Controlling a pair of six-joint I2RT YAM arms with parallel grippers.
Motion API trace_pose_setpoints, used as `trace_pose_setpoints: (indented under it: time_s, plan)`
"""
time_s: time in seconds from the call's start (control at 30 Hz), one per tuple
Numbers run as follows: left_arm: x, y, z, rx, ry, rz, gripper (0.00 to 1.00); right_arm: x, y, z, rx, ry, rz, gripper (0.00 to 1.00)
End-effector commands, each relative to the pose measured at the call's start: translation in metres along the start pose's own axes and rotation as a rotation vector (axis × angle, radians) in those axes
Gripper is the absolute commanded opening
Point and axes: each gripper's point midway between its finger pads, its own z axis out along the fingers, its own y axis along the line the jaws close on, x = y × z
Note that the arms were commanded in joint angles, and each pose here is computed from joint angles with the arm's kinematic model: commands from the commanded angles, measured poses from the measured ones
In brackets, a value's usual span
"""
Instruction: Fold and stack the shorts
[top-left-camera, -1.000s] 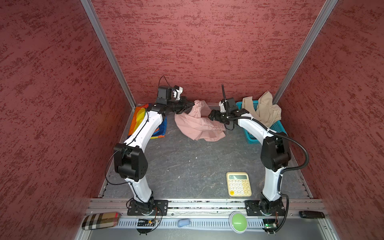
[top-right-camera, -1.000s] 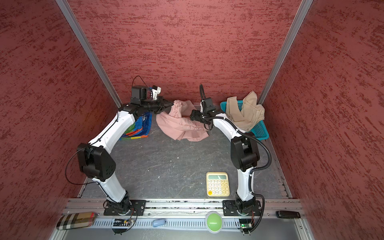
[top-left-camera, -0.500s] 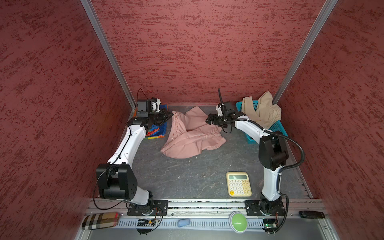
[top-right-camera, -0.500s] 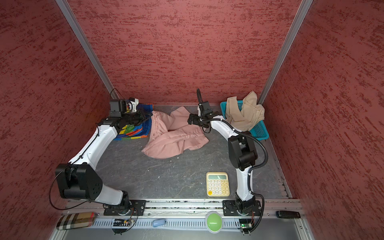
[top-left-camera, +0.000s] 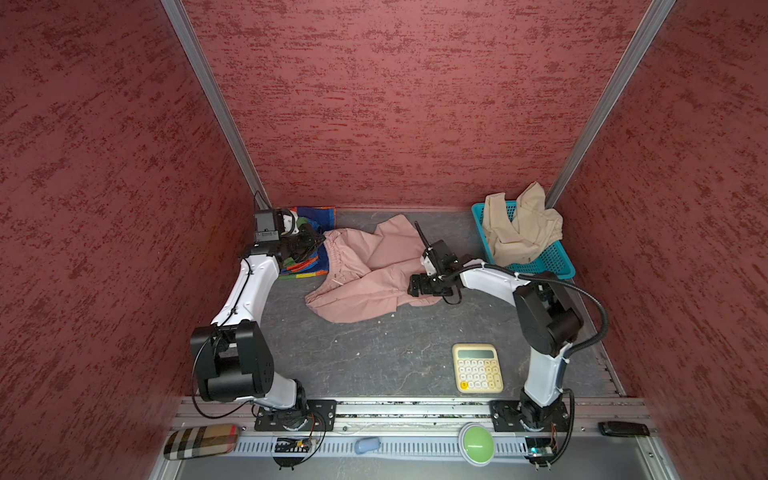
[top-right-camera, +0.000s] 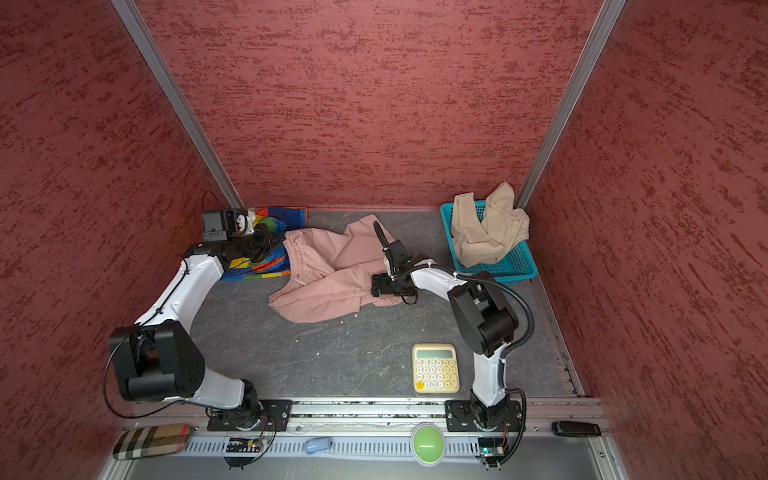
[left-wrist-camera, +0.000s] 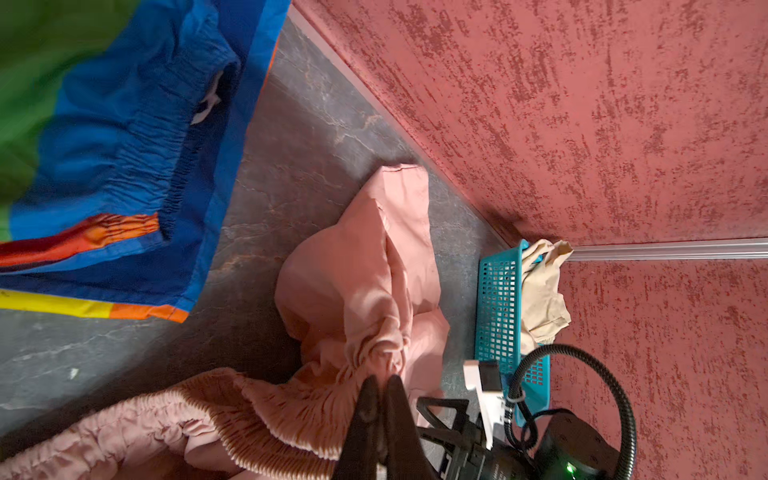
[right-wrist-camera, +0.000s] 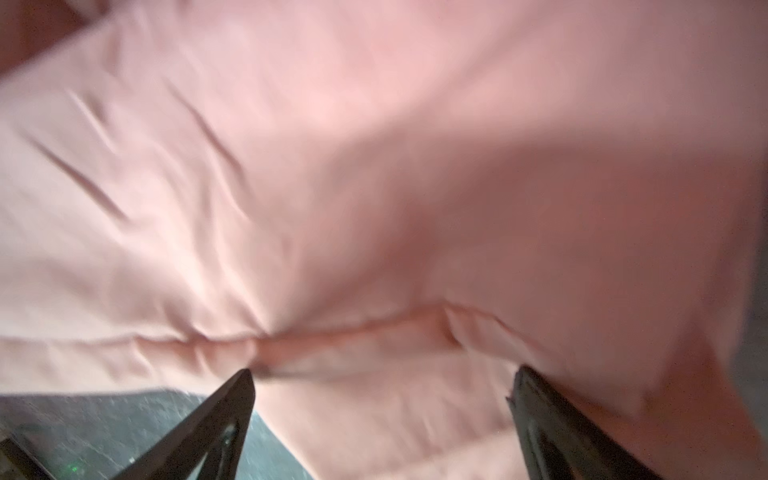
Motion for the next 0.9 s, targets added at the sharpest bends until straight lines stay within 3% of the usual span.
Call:
trace_pose_setpoints:
  time_s: [0.0,0.17,0.4,0.6,0.87]
  plan:
    - [0.016,0.009,0.011,0.002,0.046,0.008,0.00,-0.003,-0.012,-0.035,0.077,-0.060,-0.007,0.99]
    - [0.048,-0.012,0.022,0.030,0.113,0.145,0.00,-0.086,-0.007,-0.092,0.081,-0.253,-0.004,0.99]
    - [0.078,-0.045,0.002,0.080,0.070,0.343,0.00,-0.198,-0.005,-0.059,-0.018,-0.319,0.071,0.99]
    - [0.114,-0.042,-0.011,0.008,0.080,0.571,0.00,-0.243,-0.003,-0.026,-0.132,-0.328,0.145,0.99]
    - [0.153,-0.034,-0.002,-0.121,0.157,0.700,0.00,-0.249,0.046,0.002,-0.329,-0.292,0.261,0.99]
